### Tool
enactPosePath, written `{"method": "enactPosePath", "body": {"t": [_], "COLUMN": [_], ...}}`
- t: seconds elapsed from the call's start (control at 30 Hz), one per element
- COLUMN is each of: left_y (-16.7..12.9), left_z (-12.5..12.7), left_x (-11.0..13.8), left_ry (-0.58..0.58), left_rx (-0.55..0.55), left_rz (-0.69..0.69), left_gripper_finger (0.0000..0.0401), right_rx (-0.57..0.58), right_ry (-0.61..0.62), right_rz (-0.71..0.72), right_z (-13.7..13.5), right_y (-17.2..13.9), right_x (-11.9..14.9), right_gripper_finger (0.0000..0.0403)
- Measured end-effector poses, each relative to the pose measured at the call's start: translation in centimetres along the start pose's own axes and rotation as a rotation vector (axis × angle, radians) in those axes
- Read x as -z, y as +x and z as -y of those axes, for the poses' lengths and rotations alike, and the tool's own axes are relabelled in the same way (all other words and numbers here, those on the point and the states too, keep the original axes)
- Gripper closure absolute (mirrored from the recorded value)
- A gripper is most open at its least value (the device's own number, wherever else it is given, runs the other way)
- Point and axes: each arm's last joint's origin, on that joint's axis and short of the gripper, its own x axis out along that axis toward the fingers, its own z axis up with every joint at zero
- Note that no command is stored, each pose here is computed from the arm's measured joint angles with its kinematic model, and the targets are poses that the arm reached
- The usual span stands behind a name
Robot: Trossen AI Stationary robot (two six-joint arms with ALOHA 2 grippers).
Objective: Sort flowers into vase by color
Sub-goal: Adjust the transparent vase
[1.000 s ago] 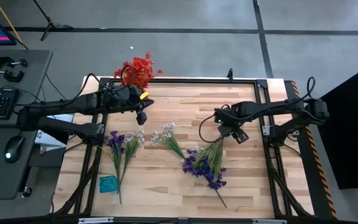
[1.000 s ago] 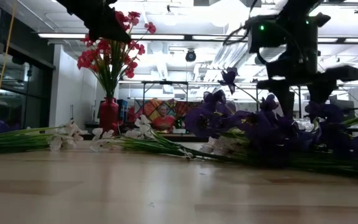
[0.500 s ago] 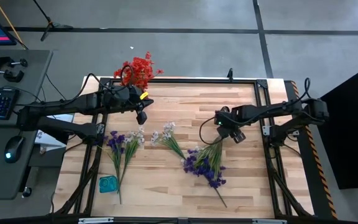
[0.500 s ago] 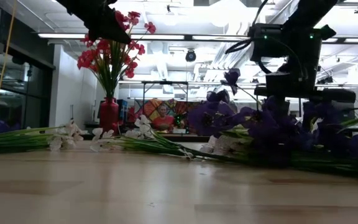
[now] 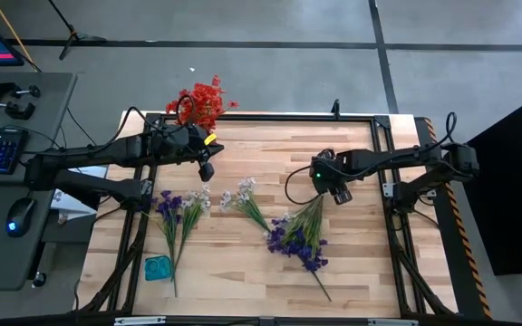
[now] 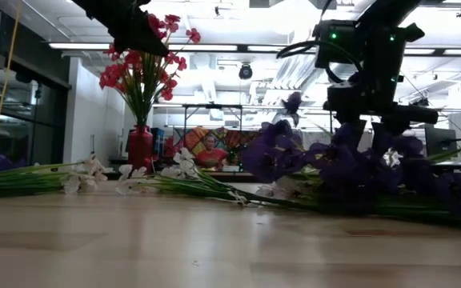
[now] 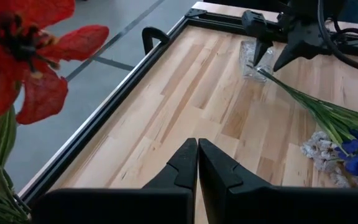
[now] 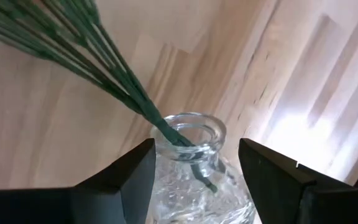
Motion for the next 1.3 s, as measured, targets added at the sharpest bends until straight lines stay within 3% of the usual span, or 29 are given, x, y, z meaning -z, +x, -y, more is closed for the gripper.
{"method": "enactPosePath", "body": {"t": [0.87, 1.07, 1.3], "left_y": [0.01, 0.01, 0.01], "left_z": [0.0, 0.0, 0.0], "left_x": [0.02, 0.02, 0.16], "left_ry": [0.0, 0.001, 0.004], "left_rx": [0.0, 0.0, 0.0], "left_rz": [-0.001, -0.002, -0.015], "left_gripper_finger": [0.0401, 0.0401, 0.0401], "right_rx": [-0.084, -0.134, 0.006], "right_ry": [-0.077, -0.077, -0.044], "right_rz": [-0.014, 0.027, -0.035], "right_z": [-0.45, -0.57, -0.08], "right_y": [-0.08, -0.09, -0.06], "right_x": [0.44, 0.3, 0.3], "right_gripper_finger": [0.018, 0.0138, 0.0088]}}
